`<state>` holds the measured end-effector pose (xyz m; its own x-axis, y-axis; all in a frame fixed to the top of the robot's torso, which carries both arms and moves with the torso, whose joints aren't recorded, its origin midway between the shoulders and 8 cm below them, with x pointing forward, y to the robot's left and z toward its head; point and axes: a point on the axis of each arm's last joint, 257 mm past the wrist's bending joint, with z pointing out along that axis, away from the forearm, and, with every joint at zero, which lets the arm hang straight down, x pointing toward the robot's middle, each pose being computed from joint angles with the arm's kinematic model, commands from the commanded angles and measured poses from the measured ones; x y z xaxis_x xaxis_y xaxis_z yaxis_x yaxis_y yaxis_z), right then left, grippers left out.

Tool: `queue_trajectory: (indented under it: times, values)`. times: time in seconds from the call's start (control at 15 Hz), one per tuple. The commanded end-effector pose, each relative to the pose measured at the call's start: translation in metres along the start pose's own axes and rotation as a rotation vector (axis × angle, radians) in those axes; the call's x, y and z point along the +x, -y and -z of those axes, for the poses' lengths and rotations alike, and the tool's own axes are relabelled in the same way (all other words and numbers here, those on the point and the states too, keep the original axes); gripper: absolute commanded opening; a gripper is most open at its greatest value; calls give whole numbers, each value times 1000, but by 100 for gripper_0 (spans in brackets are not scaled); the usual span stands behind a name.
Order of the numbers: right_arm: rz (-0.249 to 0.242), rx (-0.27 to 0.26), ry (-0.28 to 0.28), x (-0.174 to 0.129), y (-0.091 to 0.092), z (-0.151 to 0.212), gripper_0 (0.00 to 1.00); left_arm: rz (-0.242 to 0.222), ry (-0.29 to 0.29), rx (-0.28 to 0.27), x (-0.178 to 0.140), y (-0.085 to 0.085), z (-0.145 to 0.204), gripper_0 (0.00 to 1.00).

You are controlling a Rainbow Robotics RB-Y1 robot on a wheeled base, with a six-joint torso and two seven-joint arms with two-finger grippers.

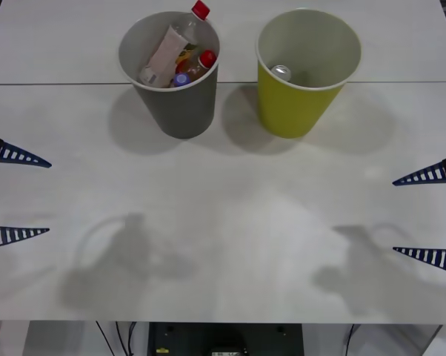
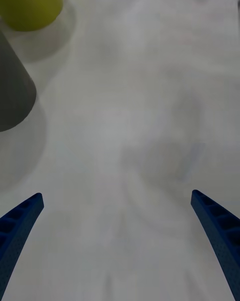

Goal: Put the can into the green bin and the plastic bottle into the gray bin

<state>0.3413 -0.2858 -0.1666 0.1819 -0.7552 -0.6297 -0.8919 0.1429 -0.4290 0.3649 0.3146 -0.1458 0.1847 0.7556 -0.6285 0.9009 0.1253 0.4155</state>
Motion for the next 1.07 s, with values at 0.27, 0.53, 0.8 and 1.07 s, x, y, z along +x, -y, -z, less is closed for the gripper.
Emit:
queue_trajectory:
  times: [0.27,0.53,0.8,1.07]
  values:
    - [0,0,0,0,0,0,100,9,27,0,9,18,-3,100]
    - [0,0,0,0,0,0,100,10,43,-17,14,29,-7,100]
    - [0,0,0,0,0,0,100,7,28,-15,19,30,-7,100]
    - [0,0,0,0,0,0,100,7,28,-15,19,30,-7,100]
